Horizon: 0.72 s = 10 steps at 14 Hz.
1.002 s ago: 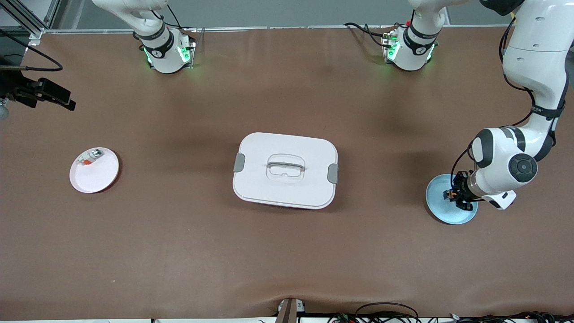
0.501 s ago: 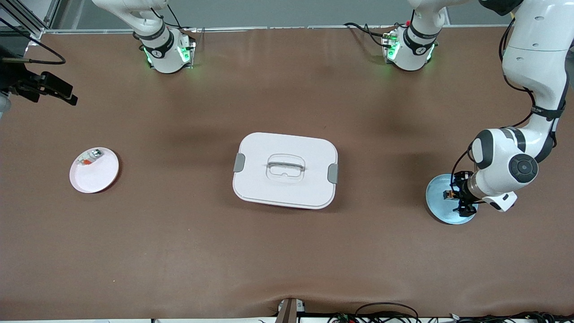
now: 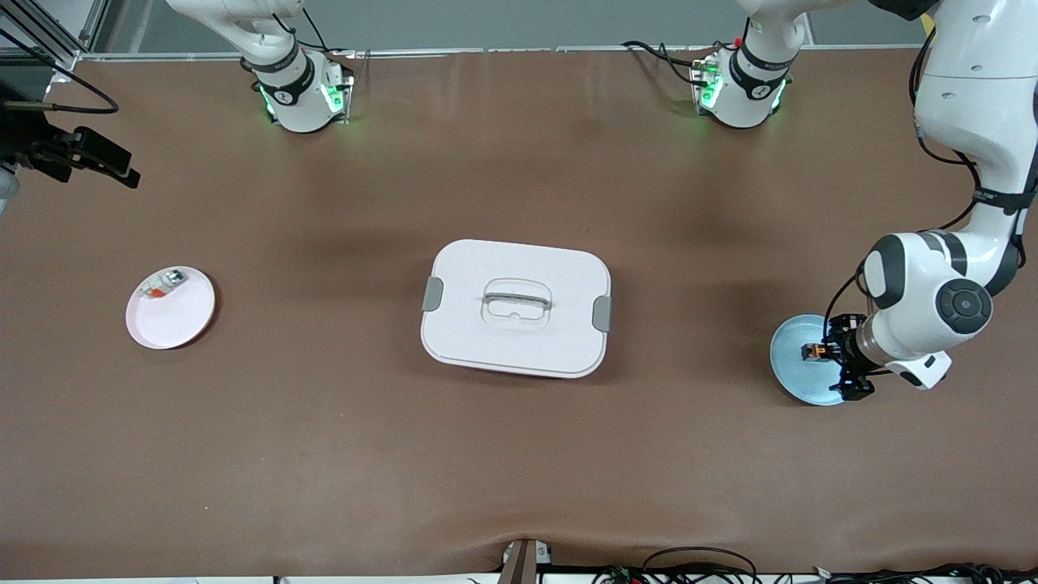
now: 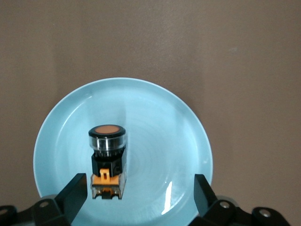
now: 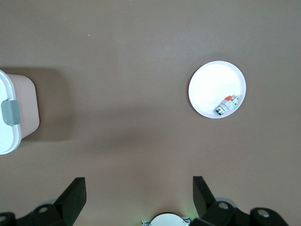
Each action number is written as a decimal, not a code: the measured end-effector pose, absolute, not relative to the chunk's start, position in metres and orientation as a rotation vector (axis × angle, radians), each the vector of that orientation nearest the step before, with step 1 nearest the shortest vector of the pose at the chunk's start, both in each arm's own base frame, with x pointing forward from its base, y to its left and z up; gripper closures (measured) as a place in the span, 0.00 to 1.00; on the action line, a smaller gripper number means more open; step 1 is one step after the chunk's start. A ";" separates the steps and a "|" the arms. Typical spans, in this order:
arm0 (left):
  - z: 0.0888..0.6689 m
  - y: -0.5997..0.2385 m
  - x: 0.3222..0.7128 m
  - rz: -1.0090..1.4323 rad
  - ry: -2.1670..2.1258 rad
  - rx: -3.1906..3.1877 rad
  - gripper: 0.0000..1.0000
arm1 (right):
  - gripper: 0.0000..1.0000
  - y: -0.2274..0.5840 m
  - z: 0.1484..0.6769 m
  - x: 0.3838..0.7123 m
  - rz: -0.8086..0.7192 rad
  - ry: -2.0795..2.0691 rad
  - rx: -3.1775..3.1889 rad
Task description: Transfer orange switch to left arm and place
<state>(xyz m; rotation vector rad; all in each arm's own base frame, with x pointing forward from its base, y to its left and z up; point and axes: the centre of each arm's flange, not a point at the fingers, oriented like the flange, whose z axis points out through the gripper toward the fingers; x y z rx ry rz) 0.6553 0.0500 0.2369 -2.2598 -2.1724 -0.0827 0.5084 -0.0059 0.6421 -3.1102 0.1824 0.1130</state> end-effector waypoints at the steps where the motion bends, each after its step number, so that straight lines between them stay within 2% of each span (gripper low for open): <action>1: 0.246 0.048 0.656 -0.092 -2.148 -2.285 0.00 | 0.00 -0.006 0.641 0.508 0.107 0.183 -3.110; 10: 0.289 -0.001 0.638 -0.076 -1.144 -2.970 0.00 | 0.00 -0.008 0.646 0.508 0.014 0.194 -3.109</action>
